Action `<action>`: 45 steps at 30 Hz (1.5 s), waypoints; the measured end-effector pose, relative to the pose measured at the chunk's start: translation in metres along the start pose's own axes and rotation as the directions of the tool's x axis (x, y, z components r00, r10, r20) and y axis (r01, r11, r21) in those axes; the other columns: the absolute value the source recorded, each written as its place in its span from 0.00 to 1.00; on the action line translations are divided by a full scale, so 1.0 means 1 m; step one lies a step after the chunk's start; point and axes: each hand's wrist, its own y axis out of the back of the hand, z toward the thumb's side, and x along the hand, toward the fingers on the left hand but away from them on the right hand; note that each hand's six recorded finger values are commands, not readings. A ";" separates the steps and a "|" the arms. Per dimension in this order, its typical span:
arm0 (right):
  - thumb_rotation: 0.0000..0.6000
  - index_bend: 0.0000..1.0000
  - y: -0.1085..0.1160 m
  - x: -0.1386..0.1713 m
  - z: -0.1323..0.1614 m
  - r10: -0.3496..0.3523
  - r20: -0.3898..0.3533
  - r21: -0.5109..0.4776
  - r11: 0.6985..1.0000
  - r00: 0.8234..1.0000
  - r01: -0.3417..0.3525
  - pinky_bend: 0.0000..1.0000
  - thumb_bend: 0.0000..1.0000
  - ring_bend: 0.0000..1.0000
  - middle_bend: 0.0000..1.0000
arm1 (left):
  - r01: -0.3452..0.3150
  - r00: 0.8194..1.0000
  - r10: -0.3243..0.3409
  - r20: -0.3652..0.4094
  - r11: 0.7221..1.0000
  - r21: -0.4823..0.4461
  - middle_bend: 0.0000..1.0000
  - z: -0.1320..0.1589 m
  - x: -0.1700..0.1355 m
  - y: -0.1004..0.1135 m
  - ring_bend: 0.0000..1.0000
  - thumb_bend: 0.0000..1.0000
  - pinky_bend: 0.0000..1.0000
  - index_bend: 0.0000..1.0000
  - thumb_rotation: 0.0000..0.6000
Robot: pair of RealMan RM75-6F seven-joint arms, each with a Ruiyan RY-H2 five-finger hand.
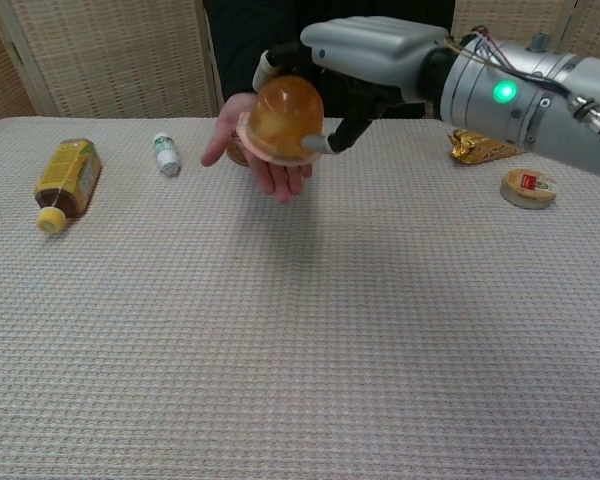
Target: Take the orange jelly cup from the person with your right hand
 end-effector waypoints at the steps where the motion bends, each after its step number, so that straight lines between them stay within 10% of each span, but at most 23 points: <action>1: 1.00 0.64 0.004 0.004 -0.003 -0.010 0.004 -0.001 1.000 1.000 0.010 0.75 0.59 0.46 0.48 | 0.001 1.000 -0.001 0.000 1.000 0.000 0.15 0.000 0.000 0.000 0.14 0.23 0.20 0.25 1.00; 9: 1.00 0.64 0.021 0.057 -0.055 -0.013 0.124 0.010 1.000 0.992 0.012 0.75 0.58 0.46 0.48 | 0.000 1.000 0.000 0.009 1.000 -0.005 0.15 0.003 0.002 -0.002 0.14 0.23 0.20 0.25 1.00; 23: 1.00 0.63 -0.056 0.103 -0.133 0.169 0.348 -0.025 0.985 0.922 -0.171 0.73 0.57 0.45 0.44 | 0.014 0.999 -0.014 0.030 1.000 -0.009 0.15 0.012 0.006 -0.010 0.14 0.23 0.20 0.25 1.00; 32: 1.00 0.33 -0.111 0.105 -0.152 0.257 0.401 -0.060 0.965 0.879 -0.255 0.47 0.56 0.28 0.28 | 0.021 1.000 -0.020 0.016 1.000 -0.007 0.15 0.007 0.006 -0.012 0.14 0.23 0.20 0.25 1.00; 36: 1.00 0.02 -0.123 0.105 -0.151 0.305 0.398 -0.070 0.950 0.865 -0.303 0.11 0.55 0.01 0.02 | 0.022 1.000 -0.022 0.011 1.000 -0.008 0.15 0.005 0.005 -0.012 0.14 0.23 0.20 0.25 1.00; 45: 1.00 0.00 -0.097 0.117 -0.148 0.227 0.401 -0.044 0.972 0.888 -0.229 0.02 0.55 0.00 0.00 | 0.021 1.000 -0.021 0.008 1.000 -0.016 0.15 0.003 0.005 -0.014 0.14 0.23 0.20 0.25 1.00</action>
